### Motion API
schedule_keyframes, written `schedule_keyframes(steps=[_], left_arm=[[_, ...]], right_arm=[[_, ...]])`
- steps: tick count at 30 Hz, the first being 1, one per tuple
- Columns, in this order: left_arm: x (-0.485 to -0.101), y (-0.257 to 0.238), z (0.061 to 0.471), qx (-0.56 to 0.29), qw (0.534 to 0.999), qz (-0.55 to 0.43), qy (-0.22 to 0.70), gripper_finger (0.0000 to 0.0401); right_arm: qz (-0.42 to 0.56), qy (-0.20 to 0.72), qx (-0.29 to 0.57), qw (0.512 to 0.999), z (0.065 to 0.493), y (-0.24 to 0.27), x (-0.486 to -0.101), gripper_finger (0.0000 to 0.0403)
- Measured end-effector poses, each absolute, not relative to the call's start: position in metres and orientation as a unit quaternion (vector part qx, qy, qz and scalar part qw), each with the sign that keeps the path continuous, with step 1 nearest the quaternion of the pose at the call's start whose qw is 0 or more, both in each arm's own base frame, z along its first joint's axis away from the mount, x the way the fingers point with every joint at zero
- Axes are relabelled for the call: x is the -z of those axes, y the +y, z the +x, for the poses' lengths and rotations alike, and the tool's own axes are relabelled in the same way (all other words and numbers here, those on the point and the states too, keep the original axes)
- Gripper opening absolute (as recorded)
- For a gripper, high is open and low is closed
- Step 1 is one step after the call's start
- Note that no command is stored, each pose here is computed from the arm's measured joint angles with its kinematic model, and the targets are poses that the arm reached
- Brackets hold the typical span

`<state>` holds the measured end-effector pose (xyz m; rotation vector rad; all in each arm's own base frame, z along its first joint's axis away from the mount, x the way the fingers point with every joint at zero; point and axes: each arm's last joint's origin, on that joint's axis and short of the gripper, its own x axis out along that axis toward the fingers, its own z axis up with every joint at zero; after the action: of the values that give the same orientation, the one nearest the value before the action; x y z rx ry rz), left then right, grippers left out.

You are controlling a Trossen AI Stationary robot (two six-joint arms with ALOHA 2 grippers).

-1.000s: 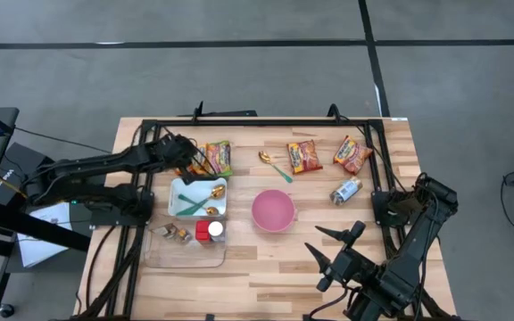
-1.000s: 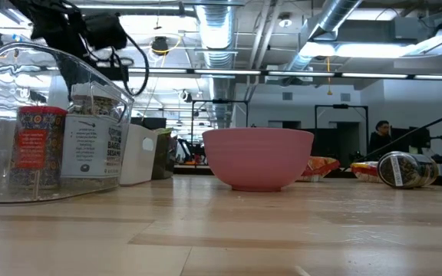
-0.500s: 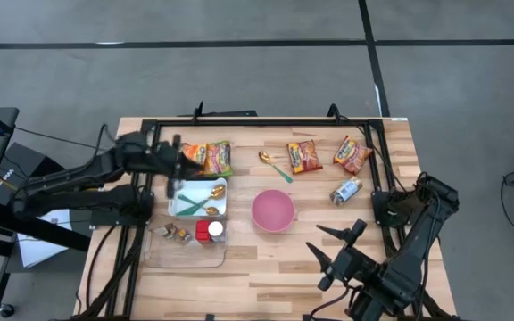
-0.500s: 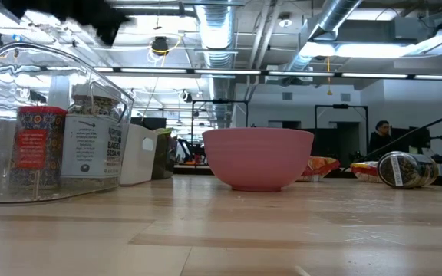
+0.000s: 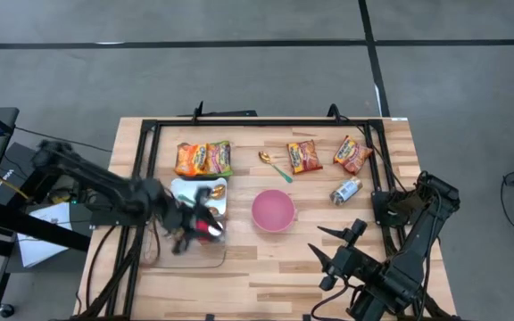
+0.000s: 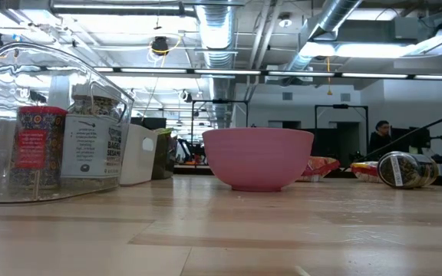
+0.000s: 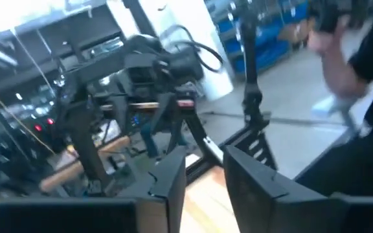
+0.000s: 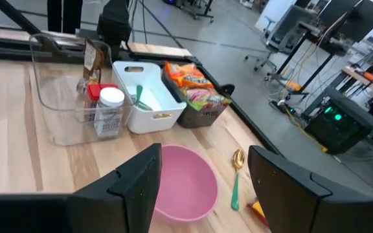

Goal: Pick & Place Food Item
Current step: Put the gold spice bottle into the transparent bin

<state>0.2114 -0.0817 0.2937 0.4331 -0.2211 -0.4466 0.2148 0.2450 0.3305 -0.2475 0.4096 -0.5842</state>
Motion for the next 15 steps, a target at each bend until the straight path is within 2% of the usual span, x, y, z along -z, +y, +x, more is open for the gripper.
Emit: schedule_keyframes(steps=[3,10,15], left_arm=[[-0.277,-0.107,0.23,0.165,0.946,0.254,-0.119,0.0127],[-0.261,-0.119,0.262,-0.061,0.952,0.285,-0.097,0.0208],[-0.265,-0.114,0.277,-0.132,0.95,0.274,-0.066,0.0248]], right_arm=[[-0.117,0.209,0.284,0.929,0.215,0.245,-0.33,0.0224],[-0.097,0.224,0.286,0.927,0.216,0.244,-0.329,0.0224],[-0.06,0.265,0.302,0.914,0.225,0.235,-0.326,0.0224]])
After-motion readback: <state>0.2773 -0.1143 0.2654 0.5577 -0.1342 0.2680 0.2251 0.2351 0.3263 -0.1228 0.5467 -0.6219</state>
